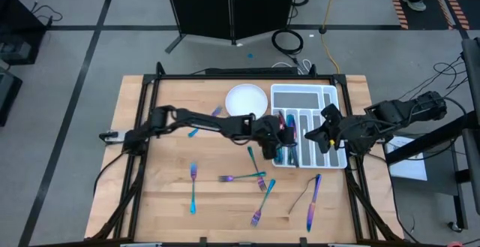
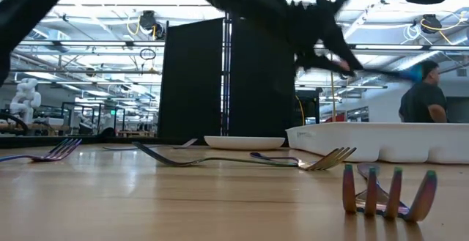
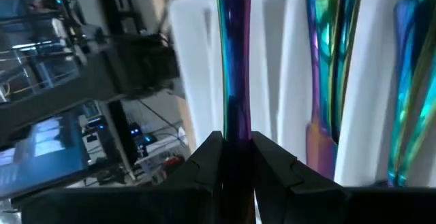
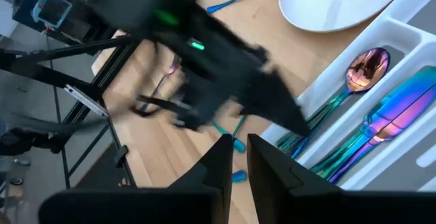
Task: Sort silverware
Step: Put the purple table knife into the white silverware tray
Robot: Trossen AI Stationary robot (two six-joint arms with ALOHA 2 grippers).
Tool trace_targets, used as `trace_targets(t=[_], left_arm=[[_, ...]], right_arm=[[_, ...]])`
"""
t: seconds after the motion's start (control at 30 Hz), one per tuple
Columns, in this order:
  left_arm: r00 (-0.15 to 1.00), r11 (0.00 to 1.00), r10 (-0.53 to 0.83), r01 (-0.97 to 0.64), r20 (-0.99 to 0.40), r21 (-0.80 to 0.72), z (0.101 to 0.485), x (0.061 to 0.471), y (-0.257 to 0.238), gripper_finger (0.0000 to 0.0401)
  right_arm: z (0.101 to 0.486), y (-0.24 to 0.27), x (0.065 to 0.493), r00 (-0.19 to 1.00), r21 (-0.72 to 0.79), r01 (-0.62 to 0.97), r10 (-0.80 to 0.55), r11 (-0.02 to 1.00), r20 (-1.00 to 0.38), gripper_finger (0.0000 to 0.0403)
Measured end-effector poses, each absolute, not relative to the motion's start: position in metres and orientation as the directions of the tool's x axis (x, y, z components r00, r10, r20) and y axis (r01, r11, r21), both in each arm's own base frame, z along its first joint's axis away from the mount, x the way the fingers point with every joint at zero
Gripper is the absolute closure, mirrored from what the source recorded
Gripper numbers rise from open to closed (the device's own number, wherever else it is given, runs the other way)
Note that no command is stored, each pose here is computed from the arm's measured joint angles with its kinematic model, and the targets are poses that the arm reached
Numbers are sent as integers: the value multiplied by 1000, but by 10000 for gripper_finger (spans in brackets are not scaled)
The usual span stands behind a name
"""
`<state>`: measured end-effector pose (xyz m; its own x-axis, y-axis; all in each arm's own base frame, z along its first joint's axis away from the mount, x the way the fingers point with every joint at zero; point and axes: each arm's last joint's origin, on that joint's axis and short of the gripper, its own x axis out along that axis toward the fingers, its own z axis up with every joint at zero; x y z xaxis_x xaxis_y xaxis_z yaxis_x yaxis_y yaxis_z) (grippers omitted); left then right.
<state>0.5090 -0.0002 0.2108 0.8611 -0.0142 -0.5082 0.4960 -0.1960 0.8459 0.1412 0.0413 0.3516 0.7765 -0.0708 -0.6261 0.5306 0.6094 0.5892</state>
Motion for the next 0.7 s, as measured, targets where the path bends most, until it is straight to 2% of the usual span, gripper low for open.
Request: trace_targets(t=[0.17,0.37,0.53,0.7], left_arm=[[849,-208,-18,514,-529,832,183,525,16,345],[845,-194,-44,517,-534,834,175,528,33,345],[840,-266,-51,509,-540,819,175,527,40,345],[786,-322,-73,564,-614,760,168,521,41,345]], right_arm=[[352,41,141,777,590,533,-75,607,-625,365],[352,41,142,779,591,532,-77,607,-623,365],[352,41,142,779,588,533,-83,609,-621,365],[352,41,142,780,596,537,-83,597,-620,365]])
